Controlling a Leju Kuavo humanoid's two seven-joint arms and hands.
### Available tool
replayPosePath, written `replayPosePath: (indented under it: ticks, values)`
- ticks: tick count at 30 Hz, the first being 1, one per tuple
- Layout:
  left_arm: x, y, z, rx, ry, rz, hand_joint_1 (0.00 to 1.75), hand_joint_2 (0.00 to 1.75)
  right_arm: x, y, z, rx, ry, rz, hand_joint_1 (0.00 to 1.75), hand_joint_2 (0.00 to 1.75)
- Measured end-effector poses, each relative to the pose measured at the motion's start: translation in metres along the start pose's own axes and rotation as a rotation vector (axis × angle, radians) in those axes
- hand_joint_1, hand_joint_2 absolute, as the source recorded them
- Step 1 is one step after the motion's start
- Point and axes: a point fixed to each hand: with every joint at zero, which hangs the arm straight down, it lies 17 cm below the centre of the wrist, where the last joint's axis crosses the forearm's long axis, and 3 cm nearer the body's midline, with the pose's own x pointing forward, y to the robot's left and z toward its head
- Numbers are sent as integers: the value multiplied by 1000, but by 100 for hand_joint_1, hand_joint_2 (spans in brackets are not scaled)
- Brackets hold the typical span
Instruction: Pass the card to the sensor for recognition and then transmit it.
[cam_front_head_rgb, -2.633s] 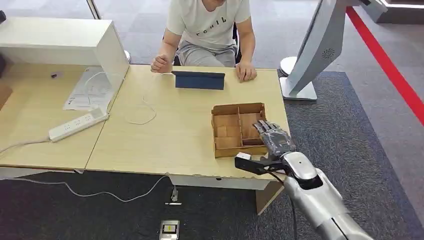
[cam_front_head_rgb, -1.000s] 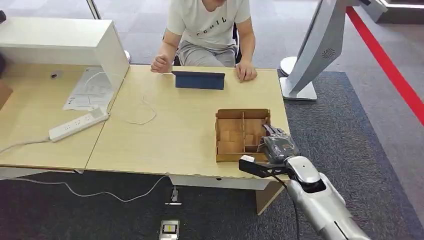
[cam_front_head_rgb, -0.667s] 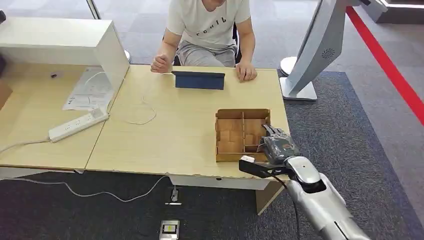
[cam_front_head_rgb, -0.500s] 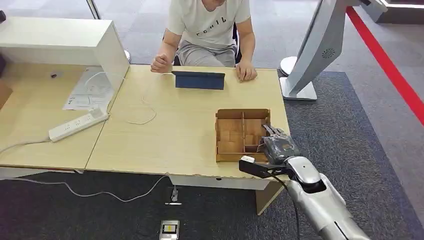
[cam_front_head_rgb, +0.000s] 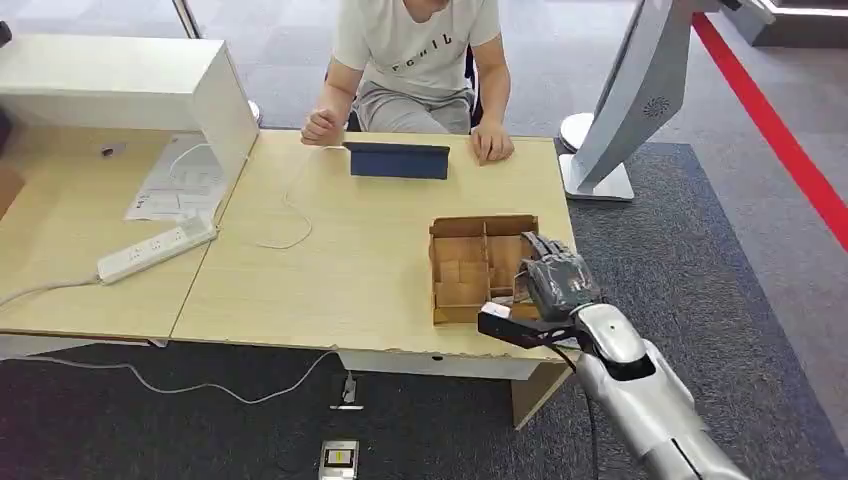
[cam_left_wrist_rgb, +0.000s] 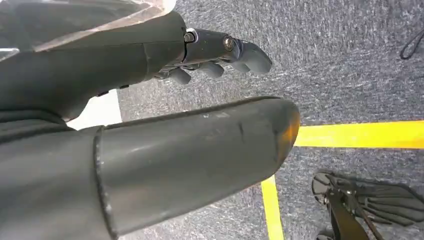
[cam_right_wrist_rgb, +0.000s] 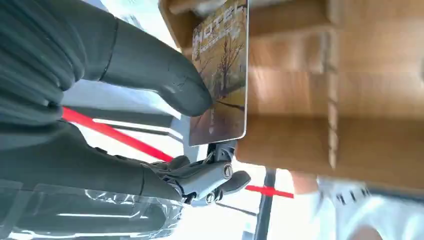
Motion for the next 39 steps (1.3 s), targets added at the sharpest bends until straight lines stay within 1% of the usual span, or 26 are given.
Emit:
replayPosePath:
  ticks: [4,8,15,21,24,28,33,36,39]
  values:
    - [0,-2,0,-5,-2,0,0,0,11,-25,-4,-37,-31,-2,175,175]
    - [0,-2,0,-6,-3,-1,0,0,20,-38,-5,-66,-54,-18,175,175]
    - [0,-1,0,-5,-3,-2,0,0,27,-44,-2,-98,-70,-25,175,175]
    - [0,-3,0,-5,0,-8,0,0,31,-60,-4,-164,-82,-15,175,175]
    - [-1,-4,0,-7,0,-16,0,0,34,-86,-11,-215,-97,-2,175,175]
    - [-1,-6,0,-10,-4,-31,0,0,44,-143,-23,-338,-123,39,175,175]
    - [4,-11,1,-36,-27,-47,0,0,58,-206,-45,-447,-133,88,175,175]
    - [4,-14,1,-48,-35,-58,0,0,59,-221,-56,-459,-118,99,175,175]
    - [3,-14,1,-50,-36,-74,0,0,57,-219,-65,-429,-96,108,175,175]
